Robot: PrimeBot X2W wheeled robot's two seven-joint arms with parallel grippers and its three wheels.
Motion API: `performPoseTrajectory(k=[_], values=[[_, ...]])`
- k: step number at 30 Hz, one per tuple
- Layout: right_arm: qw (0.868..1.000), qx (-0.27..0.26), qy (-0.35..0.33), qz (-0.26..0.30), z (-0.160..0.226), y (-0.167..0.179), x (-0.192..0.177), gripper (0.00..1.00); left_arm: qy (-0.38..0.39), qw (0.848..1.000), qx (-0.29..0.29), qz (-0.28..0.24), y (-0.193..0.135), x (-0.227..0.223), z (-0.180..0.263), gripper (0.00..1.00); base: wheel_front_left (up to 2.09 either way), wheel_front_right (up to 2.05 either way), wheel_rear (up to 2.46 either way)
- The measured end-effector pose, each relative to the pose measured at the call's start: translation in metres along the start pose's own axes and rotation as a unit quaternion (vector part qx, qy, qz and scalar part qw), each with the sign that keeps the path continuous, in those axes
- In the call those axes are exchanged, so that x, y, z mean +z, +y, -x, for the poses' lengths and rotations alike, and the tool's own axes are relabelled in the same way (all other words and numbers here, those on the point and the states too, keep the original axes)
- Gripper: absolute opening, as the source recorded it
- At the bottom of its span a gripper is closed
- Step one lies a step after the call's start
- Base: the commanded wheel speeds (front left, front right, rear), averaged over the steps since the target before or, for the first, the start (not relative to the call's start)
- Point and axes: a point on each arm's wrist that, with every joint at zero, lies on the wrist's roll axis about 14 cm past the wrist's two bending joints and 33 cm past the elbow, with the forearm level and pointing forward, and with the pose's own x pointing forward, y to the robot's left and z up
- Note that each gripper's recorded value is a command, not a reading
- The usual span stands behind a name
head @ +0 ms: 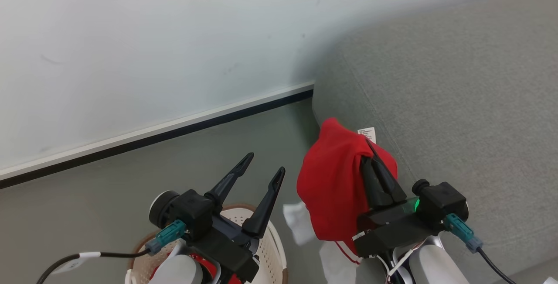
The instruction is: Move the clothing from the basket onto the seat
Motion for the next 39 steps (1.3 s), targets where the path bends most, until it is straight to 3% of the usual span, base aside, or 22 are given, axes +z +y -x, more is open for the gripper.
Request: performPoseTrajectory(k=[17,39], values=[[0.997,-0.07,-0.013,0.026,0.018,-0.045,0.015,0.0,0.022,0.996,-0.082,0.017,-0.039,-0.032,-0.026,1.0,0.0,0.0,0.0],[0.986,-0.157,-0.013,0.053,0.043,-0.097,0.027,0.0,0.056,0.981,-0.182,0.047,-0.081,-0.077,-0.054,1.0,0.0,0.0,0.0]])
